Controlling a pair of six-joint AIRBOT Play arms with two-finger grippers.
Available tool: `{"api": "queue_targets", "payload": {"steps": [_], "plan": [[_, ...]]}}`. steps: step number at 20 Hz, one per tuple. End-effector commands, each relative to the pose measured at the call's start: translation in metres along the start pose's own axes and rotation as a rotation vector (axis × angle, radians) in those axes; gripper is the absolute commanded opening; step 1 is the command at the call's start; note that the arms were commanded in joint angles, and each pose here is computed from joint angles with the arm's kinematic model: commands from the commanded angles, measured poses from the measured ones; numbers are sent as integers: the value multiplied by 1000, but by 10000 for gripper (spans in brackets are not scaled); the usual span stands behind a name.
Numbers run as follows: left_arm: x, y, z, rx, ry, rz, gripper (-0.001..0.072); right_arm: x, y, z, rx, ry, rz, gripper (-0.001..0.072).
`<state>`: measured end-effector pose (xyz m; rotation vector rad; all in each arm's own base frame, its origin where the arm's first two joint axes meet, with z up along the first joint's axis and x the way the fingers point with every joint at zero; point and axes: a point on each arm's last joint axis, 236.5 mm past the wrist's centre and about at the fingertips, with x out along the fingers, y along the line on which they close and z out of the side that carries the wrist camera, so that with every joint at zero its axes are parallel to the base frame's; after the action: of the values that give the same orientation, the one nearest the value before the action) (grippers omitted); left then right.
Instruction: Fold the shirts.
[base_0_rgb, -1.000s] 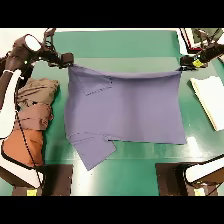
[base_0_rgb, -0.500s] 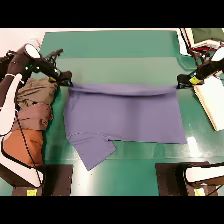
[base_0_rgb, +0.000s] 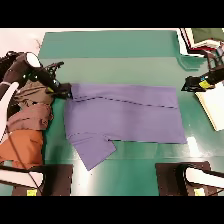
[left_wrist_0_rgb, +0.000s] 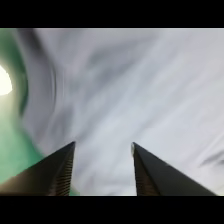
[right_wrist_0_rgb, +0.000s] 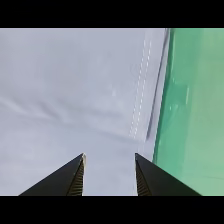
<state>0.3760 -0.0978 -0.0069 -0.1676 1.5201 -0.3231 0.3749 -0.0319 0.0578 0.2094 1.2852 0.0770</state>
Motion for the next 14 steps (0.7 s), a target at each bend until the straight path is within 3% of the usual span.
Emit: {"api": "queue_targets", "payload": {"steps": [1,7,14], "plan": [[11,1,-74,1,34,60,418,-27,6,-19,-11,-71,-9,364],[44,-10,-193,-135,101,-30,419,-30,9,-42,-9,-104,-14,364],[76,-39,-211,-264,70,-209,418,-29,10,-42,-8,-102,-13,364]]}}
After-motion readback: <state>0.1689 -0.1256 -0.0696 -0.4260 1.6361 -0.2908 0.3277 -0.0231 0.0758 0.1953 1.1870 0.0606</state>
